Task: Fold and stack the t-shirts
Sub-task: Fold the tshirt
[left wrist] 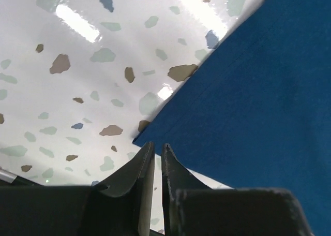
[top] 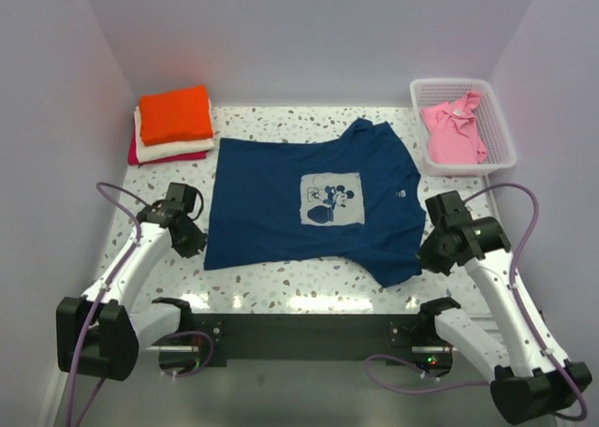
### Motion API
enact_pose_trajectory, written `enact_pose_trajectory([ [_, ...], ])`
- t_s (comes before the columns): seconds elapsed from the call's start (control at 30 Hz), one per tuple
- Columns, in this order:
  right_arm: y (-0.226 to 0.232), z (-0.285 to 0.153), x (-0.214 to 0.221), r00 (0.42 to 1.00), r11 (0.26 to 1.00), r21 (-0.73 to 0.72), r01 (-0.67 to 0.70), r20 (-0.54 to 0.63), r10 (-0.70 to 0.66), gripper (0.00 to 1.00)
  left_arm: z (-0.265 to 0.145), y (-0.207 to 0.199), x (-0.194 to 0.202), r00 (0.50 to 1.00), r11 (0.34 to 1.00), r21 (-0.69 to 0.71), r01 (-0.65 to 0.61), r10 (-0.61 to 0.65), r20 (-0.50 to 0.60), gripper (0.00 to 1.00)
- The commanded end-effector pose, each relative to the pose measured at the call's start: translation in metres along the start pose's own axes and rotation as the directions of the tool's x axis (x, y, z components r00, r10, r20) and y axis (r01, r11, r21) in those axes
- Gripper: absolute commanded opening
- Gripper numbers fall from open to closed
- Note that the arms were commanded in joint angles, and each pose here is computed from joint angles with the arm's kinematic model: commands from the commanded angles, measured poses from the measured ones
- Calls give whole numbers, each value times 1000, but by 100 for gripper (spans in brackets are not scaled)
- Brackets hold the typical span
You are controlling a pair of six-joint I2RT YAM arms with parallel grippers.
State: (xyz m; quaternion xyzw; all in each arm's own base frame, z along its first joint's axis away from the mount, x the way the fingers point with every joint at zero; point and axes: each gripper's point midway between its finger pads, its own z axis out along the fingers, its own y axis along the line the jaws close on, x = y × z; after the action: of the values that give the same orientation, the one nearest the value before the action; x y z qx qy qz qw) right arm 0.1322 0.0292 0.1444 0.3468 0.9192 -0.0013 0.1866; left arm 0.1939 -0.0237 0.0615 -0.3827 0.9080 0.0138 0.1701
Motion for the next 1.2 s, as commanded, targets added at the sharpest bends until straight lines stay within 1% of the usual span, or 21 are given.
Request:
enact_pose_trajectory([
  [0.0,-10,9,11,996,995,86,56,-80,-50,0,-5,-31,-20,999,993,118,-14,8,50,16],
  [0.03,0,12,6,996,995,80,55,-78,-49,0,-4,-40,-21,999,988,154,-28,21,47,16],
  [0.1,7,15,0,997,996,80,46,-71,-41,0,-5,-47,-23,999,983,179,-39,32,43,16],
  [0.17,13,20,-4,997,995,89,48,-72,-42,0,-4,-46,-23,999,986,160,-43,38,39,16],
  [0.23,17,21,-6,996,995,87,50,-74,-43,0,0,-35,-25,998,994,105,-27,21,57,17],
  [0.27,18,24,-6,996,995,93,48,-76,-41,0,1,-29,-23,998,996,86,-21,16,53,27],
  [0.33,18,26,-6,996,994,94,46,-75,-38,0,7,-19,-17,999,999,49,2,-5,46,42],
  [0.43,17,33,-3,996,994,99,49,-83,-41,0,15,-7,-4,1000,1000,13,24,-24,19,50],
  [0.53,18,39,0,993,993,101,63,-102,-53,0,20,-1,8,999,999,1,44,-44,-16,54],
  [0.8,19,51,2,989,988,113,104,-119,-90,0,30,8,37,997,997,-35,67,-69,-47,56],
  [0.9,19,52,2,988,988,111,111,-117,-98,0,35,2,43,996,998,-6,60,-60,-64,54],
  [1.0,20,52,1,988,987,109,115,-117,-102,0,37,1,42,997,998,-17,53,-54,-60,51],
  [1.13,19,50,-3,989,987,115,116,-100,-104,0,35,1,26,999,998,-30,52,-51,10,39],
  [1.17,18,50,-3,990,986,122,117,-99,-106,0,34,0,24,999,998,-29,50,-50,21,38],
])
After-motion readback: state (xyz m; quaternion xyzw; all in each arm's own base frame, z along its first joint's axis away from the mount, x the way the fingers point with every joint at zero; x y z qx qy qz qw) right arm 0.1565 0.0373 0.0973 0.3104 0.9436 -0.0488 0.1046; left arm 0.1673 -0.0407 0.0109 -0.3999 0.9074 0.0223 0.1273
